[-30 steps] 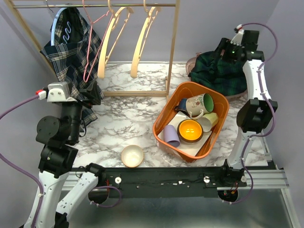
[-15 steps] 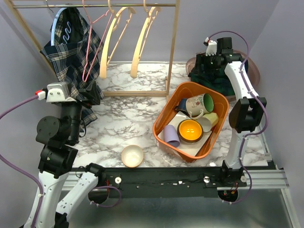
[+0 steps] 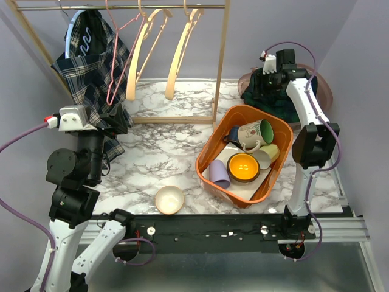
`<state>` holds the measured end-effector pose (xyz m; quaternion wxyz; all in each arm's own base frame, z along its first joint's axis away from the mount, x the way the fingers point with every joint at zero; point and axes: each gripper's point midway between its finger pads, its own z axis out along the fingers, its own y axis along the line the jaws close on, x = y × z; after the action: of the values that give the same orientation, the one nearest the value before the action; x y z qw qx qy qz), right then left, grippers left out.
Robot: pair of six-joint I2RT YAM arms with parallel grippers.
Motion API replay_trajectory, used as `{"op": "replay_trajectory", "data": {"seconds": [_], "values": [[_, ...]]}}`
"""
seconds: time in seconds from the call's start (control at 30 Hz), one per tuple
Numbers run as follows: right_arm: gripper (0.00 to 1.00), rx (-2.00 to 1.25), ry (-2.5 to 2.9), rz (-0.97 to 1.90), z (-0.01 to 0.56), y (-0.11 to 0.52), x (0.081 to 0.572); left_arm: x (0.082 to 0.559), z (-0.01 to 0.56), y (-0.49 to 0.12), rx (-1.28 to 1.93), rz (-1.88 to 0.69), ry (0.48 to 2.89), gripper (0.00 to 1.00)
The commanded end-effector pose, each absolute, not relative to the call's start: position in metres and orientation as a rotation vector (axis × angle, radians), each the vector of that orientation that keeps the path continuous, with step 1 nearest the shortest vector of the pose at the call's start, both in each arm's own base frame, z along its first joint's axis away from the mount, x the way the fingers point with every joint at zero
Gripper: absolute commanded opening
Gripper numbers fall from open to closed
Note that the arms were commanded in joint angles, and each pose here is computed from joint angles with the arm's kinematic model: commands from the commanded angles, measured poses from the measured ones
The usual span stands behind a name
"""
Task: Remove the skirt from the hanger
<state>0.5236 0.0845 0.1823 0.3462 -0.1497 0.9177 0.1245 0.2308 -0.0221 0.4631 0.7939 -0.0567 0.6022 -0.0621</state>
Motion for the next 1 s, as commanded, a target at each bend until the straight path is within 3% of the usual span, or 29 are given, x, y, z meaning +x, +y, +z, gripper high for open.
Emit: {"op": "replay_trajectory", "data": {"seconds": [0.0, 0.17, 0.47, 0.53, 0.57, 0.67, 0.7, 0.77, 0.97], "values": [[0.63, -0.42, 2.324, 0.409, 0.206, 0.1, 0.526, 0.227, 0.467, -0.013, -0.157, -0.106, 1.276, 0.99], [0.67, -0.437, 2.351, 0.451, 0.2, 0.104, 0.517, 0.227, 0.468, -0.014, -0.154, -0.115, 1.274, 0.99], [0.63, -0.449, 2.438, 0.411, 0.168, 0.102, 0.507, 0.226, 0.465, -0.014, -0.15, -0.115, 1.277, 0.99], [0.53, -0.45, 2.433, 0.36, 0.168, 0.098, 0.51, 0.225, 0.466, -0.013, -0.153, -0.113, 1.271, 0.99], [0.42, -0.444, 2.427, 0.344, 0.17, 0.097, 0.512, 0.225, 0.466, -0.013, -0.152, -0.112, 1.271, 0.99], [0.24, -0.439, 2.401, 0.292, 0.176, 0.091, 0.52, 0.225, 0.465, -0.013, -0.151, -0.111, 1.274, 0.99], [0.12, -0.435, 2.387, 0.265, 0.18, 0.088, 0.524, 0.225, 0.465, -0.013, -0.153, -0.11, 1.273, 0.99], [0.01, -0.43, 2.37, 0.24, 0.183, 0.085, 0.53, 0.226, 0.464, -0.013, -0.152, -0.109, 1.274, 0.99], [0.01, -0.335, 2.265, 0.092, 0.207, 0.059, 0.561, 0.226, 0.466, -0.011, -0.159, -0.099, 1.27, 0.99]]}}
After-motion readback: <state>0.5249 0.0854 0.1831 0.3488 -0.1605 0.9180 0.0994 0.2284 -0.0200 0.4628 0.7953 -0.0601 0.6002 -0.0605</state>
